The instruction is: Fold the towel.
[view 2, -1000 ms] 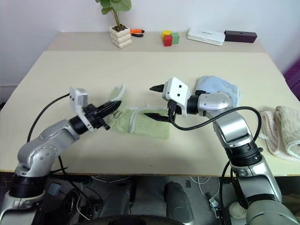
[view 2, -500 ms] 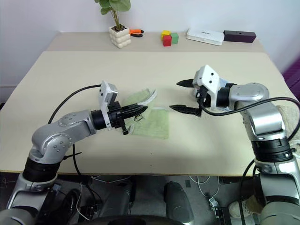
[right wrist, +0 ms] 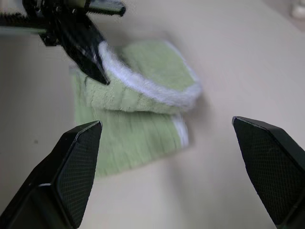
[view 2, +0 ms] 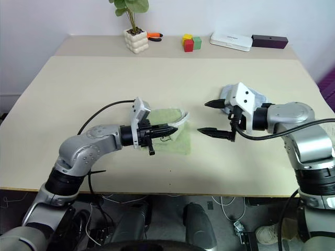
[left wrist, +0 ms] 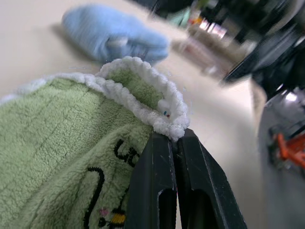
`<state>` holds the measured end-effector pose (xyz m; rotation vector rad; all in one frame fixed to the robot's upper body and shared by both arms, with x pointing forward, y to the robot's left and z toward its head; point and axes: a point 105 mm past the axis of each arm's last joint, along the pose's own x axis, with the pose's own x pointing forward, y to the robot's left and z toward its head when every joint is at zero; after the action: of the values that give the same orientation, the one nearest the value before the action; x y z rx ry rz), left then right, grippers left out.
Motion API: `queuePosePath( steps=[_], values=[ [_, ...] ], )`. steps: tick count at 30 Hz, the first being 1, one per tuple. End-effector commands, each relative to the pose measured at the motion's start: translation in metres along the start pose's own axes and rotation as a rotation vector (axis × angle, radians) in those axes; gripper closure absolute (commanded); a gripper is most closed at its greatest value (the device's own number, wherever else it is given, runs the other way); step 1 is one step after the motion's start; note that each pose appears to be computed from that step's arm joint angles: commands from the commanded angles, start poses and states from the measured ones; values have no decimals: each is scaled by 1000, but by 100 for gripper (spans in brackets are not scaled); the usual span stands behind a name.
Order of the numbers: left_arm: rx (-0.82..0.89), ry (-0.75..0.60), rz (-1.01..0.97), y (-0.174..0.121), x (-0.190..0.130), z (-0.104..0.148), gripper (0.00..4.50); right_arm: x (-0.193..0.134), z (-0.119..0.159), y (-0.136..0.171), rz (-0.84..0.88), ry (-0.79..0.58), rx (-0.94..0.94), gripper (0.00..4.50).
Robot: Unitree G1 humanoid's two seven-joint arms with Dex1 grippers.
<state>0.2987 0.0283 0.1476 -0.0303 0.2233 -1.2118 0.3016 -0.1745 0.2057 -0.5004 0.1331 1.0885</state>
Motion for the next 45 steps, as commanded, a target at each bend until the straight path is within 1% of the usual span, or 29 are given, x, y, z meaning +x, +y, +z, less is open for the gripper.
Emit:
queuePosePath(
  steps=[1, 5, 6, 8, 10, 13, 14, 15, 16, 17, 20, 24, 29, 31, 32, 34, 35, 36, 39, 40, 41, 42, 43, 45],
  values=[
    [12, -43, -79, -11, 6, 6, 446, -9, 13, 1, -28, -24, -46, 0],
    [-4, -35, -91, -9, 17, -1, 446, -8, 16, 4, -37, -33, -42, 0],
    [-12, -29, -93, -9, 18, -3, 420, -9, 16, 4, -41, -32, -41, 0],
    [-7, -8, -75, -5, 19, -8, 354, -9, 16, 4, -47, -30, -39, 0],
    [-12, -18, -76, -5, 21, -9, 263, -9, 16, 4, -50, -30, -37, 0],
    [3, -42, -63, -4, 22, -5, 108, -8, 16, 5, -49, -30, -33, 0],
    [-13, -70, -70, -5, 21, -1, 63, -7, 16, 5, -48, -35, -30, 0],
    [-15, -102, -79, -7, 19, 5, 8, -6, 17, 4, -48, -39, -29, 0],
    [-40, -148, -114, -11, 15, 12, 3, -5, 18, 4, -47, -45, -29, 0],
    [-87, -192, -154, -16, 10, 20, 3, -4, 19, 3, -48, -54, -27, 0],
    [-79, -313, -210, -25, -11, 42, 3, 0, 23, 0, -50, -78, -24, 0],
    [-100, -350, -184, -22, -26, 49, 3, 6, 28, -3, -46, -113, -17, 0],
    [-106, -396, 23, 14, -60, 58, 3, 21, 39, -4, -57, -199, 11, 0],
    [-98, -416, 147, 35, -81, 59, 3, 35, 45, 1, -55, -253, 45, 0],
    [-111, -423, 176, 41, -88, 57, 0, 44, 47, 5, -48, -288, 85, 26],
    [-111, -417, 198, 45, -93, 55, 53, 61, 51, 13, -43, -349, 145, 82],
    [-116, -421, 201, 46, -92, 55, 87, 67, 52, 18, -31, -362, 167, 132],
    [-118, -425, 215, 48, -90, 56, 139, 73, 52, 24, -22, -363, 172, 184],
    [-107, -436, 253, 53, -86, 56, 280, 87, 48, 34, -22, -364, 201, 324],
    [-103, -438, 260, 54, -83, 56, 339, 91, 45, 36, -29, -356, 196, 385],
    [-110, -445, 269, 56, -81, 55, 381, 95, 43, 34, -51, -355, 201, 425],
    [-111, -446, 278, 58, -78, 53, 414, 97, 42, 32, -74, -355, 203, 449],
    [-93, -432, 294, 61, -75, 51, 437, 100, 40, 28, -107, -350, 190, 450],
    [-76, -428, 307, 64, -68, 48, 437, 103, 39, 22, -149, -352, 197, 450]
  ],
)
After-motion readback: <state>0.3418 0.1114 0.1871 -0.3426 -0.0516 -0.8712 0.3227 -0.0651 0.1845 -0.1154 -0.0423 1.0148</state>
